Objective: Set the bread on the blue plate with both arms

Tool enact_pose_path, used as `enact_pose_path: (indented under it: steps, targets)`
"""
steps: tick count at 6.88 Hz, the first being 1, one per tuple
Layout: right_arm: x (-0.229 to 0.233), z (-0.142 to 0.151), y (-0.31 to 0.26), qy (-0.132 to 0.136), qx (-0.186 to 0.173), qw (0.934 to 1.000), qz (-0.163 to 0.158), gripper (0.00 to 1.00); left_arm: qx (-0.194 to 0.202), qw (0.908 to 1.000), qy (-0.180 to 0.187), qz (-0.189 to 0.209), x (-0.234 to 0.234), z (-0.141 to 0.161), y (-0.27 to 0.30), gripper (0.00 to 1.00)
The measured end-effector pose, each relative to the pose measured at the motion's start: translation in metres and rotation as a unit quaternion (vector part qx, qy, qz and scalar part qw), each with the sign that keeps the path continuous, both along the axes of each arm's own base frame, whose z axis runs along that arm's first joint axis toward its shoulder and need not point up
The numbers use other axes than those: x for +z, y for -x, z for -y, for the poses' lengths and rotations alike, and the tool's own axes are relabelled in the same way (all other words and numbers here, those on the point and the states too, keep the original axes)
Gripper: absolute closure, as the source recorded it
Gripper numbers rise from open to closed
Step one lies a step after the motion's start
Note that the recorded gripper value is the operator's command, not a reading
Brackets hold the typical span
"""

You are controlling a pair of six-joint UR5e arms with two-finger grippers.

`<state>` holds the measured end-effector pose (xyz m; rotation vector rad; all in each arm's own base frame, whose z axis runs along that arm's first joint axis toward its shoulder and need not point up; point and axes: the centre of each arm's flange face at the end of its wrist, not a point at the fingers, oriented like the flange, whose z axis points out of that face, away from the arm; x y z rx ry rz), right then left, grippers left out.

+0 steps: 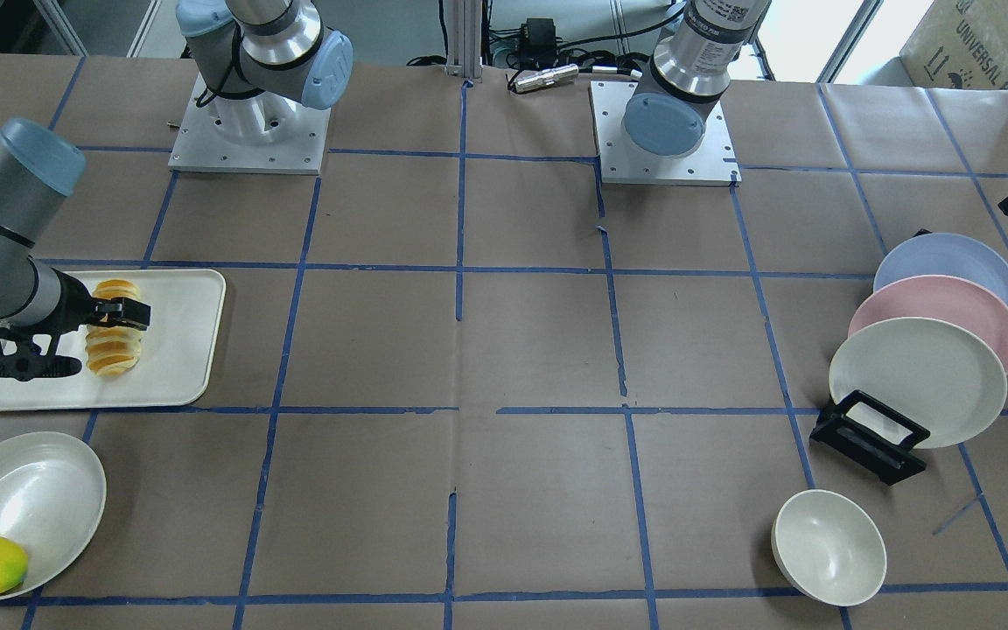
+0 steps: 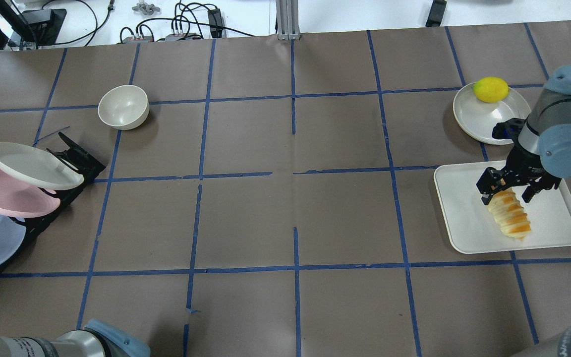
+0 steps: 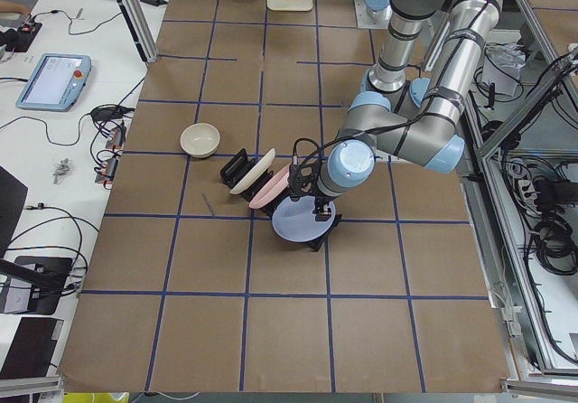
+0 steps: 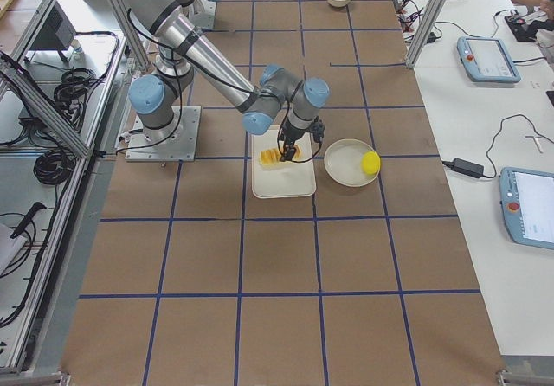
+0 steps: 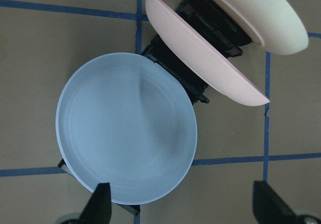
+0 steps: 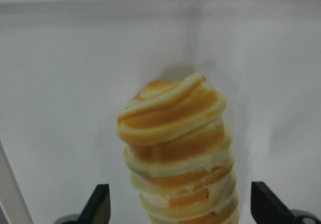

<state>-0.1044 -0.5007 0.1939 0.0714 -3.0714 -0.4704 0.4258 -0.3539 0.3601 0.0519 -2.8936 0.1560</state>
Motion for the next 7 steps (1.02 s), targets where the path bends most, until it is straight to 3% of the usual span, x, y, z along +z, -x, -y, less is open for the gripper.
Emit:
enact_pose_path:
  steps: [1,2,3,5,6,7]
  targets:
    - [-0.001,0.003,0.001,-0.001,0.010,1.0000,0.000,0.07,-0.001,1.0000,-0.005,0.007,-0.019,-0.003,-0.019,0.00]
    - [-0.005,0.006,0.001,-0.005,0.018,0.9998,0.003,0.22,0.003,0.9999,-0.011,0.001,-0.041,-0.009,-0.038,0.00]
    - [-0.009,0.007,-0.001,-0.009,0.022,0.9997,0.004,0.40,0.007,0.9998,-0.015,-0.010,-0.061,-0.013,-0.054,0.00]
    - [-0.012,0.008,-0.002,-0.012,0.019,0.9997,0.003,0.87,0.006,0.9994,-0.018,-0.029,-0.089,-0.007,-0.067,0.00]
    - [-0.013,0.008,-0.002,-0.012,0.016,0.9998,0.002,0.95,0.003,0.9993,-0.019,-0.033,-0.097,-0.002,-0.067,0.00]
    - [-0.012,0.008,-0.002,-0.011,0.013,0.9999,0.001,0.96,0.004,0.9993,-0.019,-0.032,-0.105,0.003,-0.068,0.00]
